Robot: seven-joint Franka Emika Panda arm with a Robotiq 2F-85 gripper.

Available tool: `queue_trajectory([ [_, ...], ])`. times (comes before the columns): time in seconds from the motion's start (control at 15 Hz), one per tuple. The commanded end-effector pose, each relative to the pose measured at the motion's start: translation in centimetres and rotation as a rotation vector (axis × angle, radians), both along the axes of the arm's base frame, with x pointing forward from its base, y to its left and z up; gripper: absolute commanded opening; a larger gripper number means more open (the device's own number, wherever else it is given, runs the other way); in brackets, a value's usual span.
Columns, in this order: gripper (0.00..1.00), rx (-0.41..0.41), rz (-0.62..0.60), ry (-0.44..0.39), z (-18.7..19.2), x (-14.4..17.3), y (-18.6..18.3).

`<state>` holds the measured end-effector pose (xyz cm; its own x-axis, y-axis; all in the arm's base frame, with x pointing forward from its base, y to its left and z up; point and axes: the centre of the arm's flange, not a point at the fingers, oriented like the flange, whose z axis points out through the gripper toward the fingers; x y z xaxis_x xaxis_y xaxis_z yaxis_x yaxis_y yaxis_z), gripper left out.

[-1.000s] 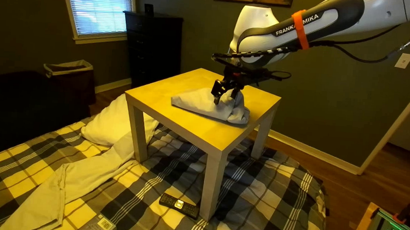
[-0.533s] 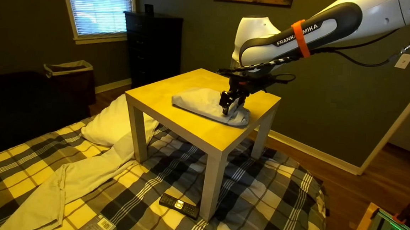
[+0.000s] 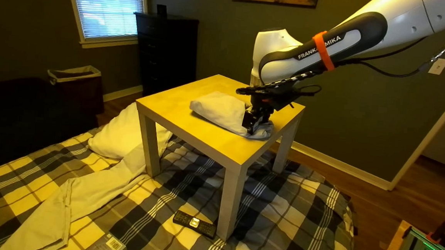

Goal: Fold the cloth on the table

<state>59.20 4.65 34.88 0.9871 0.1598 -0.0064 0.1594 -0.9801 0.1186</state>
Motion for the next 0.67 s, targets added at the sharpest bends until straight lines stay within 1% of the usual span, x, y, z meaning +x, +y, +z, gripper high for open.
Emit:
queue_trajectory([
  [0.0, 1.0, 0.005, 0.013, -0.002, -0.9, -0.4, 0.0],
  [0.13, 1.0, -0.002, 0.011, -0.029, 1.2, -0.2, 0.4],
  [0.2, 1.0, -0.006, 0.003, -0.05, 3.0, -0.3, 0.7],
  [0.27, 1.0, 0.008, -0.001, -0.069, 4.4, -0.3, 1.0],
  [0.4, 1.0, 0.024, -0.009, -0.13, 7.9, -0.2, 1.5],
  [0.47, 1.0, 0.037, -0.004, -0.153, 9.3, 0.0, 1.9],
  [0.6, 1.0, 0.034, 0.01, -0.208, 11.1, 0.6, 2.8],
])
